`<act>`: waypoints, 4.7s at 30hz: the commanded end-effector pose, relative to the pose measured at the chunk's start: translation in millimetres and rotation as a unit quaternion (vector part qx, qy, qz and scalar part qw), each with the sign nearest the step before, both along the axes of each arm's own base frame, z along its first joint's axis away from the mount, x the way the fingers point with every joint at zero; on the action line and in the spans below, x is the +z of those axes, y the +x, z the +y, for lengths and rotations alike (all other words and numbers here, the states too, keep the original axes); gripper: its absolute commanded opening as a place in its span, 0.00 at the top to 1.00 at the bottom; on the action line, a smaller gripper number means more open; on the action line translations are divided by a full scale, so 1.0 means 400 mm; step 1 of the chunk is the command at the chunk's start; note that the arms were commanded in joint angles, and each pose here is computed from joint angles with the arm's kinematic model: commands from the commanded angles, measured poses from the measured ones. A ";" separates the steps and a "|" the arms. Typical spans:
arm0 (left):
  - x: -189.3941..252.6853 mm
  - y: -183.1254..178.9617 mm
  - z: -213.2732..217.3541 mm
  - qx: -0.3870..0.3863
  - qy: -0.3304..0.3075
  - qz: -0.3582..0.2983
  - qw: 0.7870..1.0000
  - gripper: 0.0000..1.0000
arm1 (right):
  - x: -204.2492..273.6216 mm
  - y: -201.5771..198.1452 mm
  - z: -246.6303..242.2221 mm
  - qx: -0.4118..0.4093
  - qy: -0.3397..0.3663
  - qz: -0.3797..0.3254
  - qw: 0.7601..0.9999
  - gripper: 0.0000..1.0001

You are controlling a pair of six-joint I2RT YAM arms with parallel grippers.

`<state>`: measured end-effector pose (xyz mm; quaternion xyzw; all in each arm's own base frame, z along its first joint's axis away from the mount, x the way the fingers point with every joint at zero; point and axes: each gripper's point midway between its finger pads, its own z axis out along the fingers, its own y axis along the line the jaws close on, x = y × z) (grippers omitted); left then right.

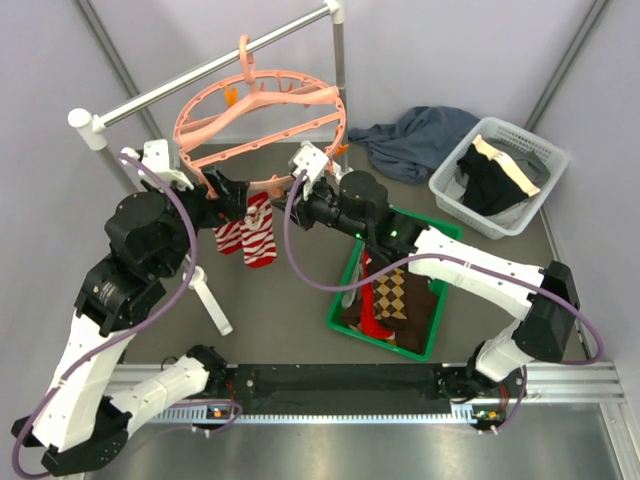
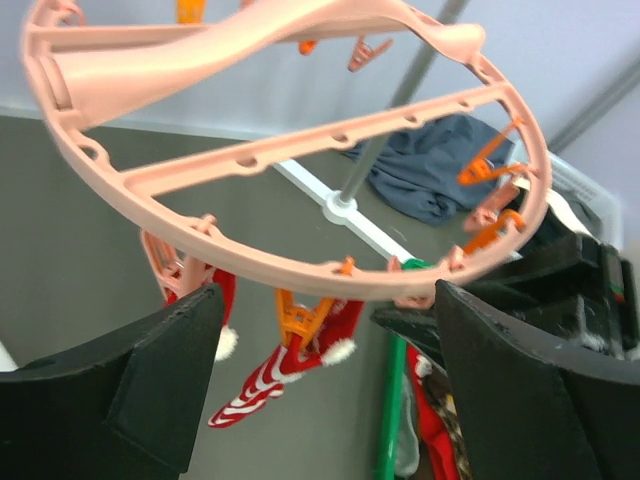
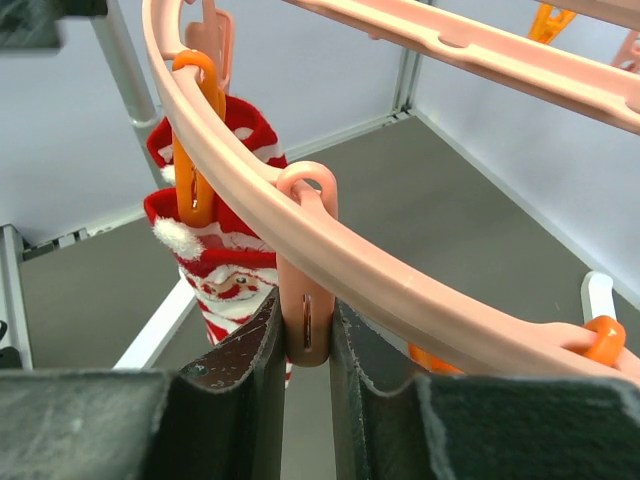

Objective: Clip the socks to the hanger
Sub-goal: Open the clamp at the hanger, then pick up the sock from the bin.

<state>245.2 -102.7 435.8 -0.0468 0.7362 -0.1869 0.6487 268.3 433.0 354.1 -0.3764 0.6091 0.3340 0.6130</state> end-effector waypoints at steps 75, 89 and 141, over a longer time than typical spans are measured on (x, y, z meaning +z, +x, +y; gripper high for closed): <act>-0.127 0.142 -0.155 -0.048 -0.071 -0.012 0.996 0.93 | -0.262 0.030 -0.342 -0.197 -0.063 0.194 0.959 0.27; -0.127 0.140 -0.177 -0.065 -0.086 0.001 0.994 0.94 | -0.496 0.123 -0.712 -0.432 -0.009 0.378 0.819 0.41; -0.134 0.153 -0.178 -0.058 -0.078 0.010 0.995 0.96 | -0.560 0.281 -0.759 -0.510 0.008 0.412 0.755 1.00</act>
